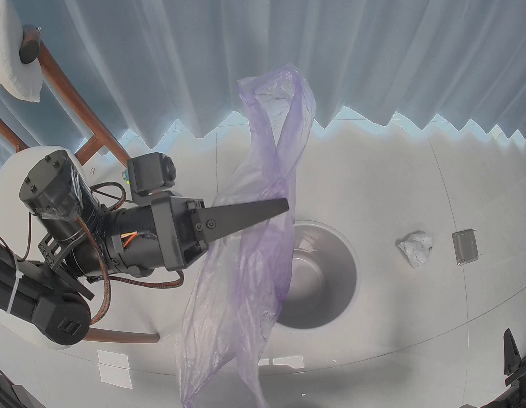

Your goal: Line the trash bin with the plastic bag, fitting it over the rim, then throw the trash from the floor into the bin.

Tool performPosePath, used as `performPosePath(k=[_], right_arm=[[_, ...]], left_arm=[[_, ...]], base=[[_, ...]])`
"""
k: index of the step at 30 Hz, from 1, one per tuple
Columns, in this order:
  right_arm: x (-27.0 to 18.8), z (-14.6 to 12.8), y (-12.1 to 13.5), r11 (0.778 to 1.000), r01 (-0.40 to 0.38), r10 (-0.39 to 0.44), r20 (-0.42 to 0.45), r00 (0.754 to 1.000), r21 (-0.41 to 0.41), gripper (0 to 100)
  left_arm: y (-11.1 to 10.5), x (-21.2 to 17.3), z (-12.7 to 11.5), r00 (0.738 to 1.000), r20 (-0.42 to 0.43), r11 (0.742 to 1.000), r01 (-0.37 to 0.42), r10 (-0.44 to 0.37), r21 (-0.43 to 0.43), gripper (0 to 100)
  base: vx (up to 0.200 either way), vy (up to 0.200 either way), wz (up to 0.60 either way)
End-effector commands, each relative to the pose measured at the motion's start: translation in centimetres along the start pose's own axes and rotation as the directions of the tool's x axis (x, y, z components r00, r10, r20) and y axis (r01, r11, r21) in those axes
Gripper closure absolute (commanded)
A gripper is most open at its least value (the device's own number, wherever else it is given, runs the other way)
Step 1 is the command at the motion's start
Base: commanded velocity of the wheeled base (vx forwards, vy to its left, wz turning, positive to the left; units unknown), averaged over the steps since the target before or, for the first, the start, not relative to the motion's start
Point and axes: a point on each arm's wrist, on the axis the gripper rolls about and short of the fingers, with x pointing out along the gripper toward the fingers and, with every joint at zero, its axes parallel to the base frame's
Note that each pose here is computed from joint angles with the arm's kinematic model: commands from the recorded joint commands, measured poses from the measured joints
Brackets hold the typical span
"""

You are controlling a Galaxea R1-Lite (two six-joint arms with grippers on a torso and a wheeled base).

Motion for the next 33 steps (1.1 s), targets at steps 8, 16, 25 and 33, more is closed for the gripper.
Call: performPosePath(k=[8, 16, 25, 33], right_arm=[[0.0, -0.5, 0.0, 1.0, 0.0, 0.0, -0.003, 1.0, 0.0, 0], [0.0, -0.5, 0.0, 1.0, 0.0, 0.0, -0.003, 1.0, 0.0, 0], [0.0, -0.5, 0.0, 1.0, 0.0, 0.0, -0.003, 1.0, 0.0, 0], [0.0, -0.5, 0.0, 1.0, 0.0, 0.0, -0.003, 1.0, 0.0, 0]], left_arm=[[-0.6, -0.5, -0.4, 1.0, -0.011, 1.0, -0.003, 0.002, -0.025, 100], [-0.6, -1.4, -1.7, 0.999, -0.026, 0.999, -0.029, 0.028, -0.021, 100], [0.0, -2.0, -1.6, 0.998, -0.011, 0.998, -0.064, 0.064, -0.009, 100], [0.5, -2.4, -2.5, 0.994, -0.008, 0.993, -0.113, 0.113, -0.016, 100]], base=[[-0.1, -0.1, 0.0], [-0.125, -0.125, 0.0], [0.0, 0.0, 0.0], [0.0, 0.0, 0.0]])
